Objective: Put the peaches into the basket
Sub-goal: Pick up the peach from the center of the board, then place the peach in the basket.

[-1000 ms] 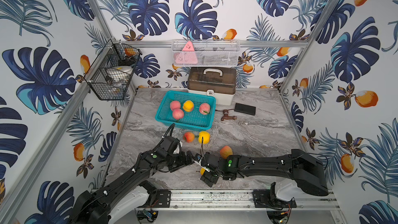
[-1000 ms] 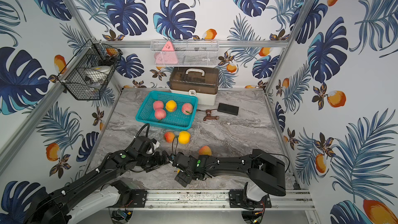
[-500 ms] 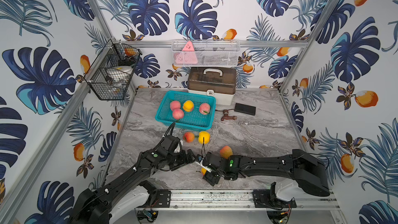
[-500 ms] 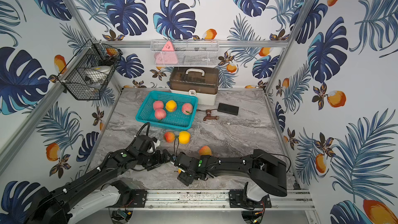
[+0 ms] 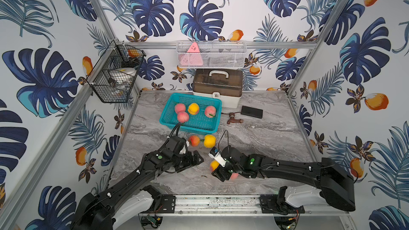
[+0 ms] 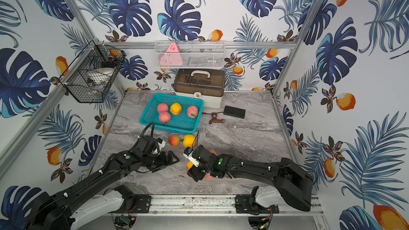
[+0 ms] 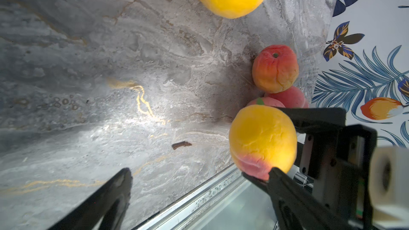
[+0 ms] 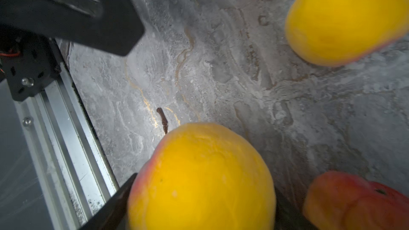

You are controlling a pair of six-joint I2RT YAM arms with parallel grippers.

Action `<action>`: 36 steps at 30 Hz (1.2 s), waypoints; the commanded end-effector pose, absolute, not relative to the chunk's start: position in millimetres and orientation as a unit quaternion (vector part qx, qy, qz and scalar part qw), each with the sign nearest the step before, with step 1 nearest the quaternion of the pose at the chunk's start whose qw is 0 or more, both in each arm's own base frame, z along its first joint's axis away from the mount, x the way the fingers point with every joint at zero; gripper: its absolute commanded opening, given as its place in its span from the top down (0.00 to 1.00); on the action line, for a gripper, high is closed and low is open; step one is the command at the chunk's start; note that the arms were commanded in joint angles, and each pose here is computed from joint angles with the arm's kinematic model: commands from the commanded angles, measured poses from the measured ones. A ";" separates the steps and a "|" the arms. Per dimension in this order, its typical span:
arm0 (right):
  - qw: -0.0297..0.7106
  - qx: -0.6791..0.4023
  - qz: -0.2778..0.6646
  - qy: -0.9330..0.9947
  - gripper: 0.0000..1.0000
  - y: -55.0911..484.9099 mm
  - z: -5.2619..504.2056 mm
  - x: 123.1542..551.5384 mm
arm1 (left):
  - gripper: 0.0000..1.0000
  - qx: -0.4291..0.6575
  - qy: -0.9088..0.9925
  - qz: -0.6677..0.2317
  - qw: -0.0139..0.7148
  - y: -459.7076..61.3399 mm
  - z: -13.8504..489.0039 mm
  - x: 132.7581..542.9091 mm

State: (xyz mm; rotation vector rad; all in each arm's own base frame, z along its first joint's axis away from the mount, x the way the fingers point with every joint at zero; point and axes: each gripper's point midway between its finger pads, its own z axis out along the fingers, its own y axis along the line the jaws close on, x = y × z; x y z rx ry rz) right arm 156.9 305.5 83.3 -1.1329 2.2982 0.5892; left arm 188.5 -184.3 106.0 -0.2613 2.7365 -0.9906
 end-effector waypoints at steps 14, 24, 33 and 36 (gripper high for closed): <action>0.334 -0.408 0.343 0.778 0.31 314.2 154.2 160.1 | 0.01 0.045 0.889 -0.435 0.140 -231.2 186.0 205.1; 0.394 -0.412 0.347 0.745 0.31 325.5 188.6 174.6 | 0.01 0.065 0.863 -0.485 0.127 -254.3 201.8 199.2; 0.409 -0.412 0.354 0.733 0.31 329.8 200.6 177.4 | 0.01 0.085 0.860 -0.490 0.115 -271.6 200.6 193.6; 0.409 -0.412 0.354 0.733 0.30 331.0 201.5 178.3 | 0.01 0.089 0.856 -0.497 0.112 -277.0 201.3 192.0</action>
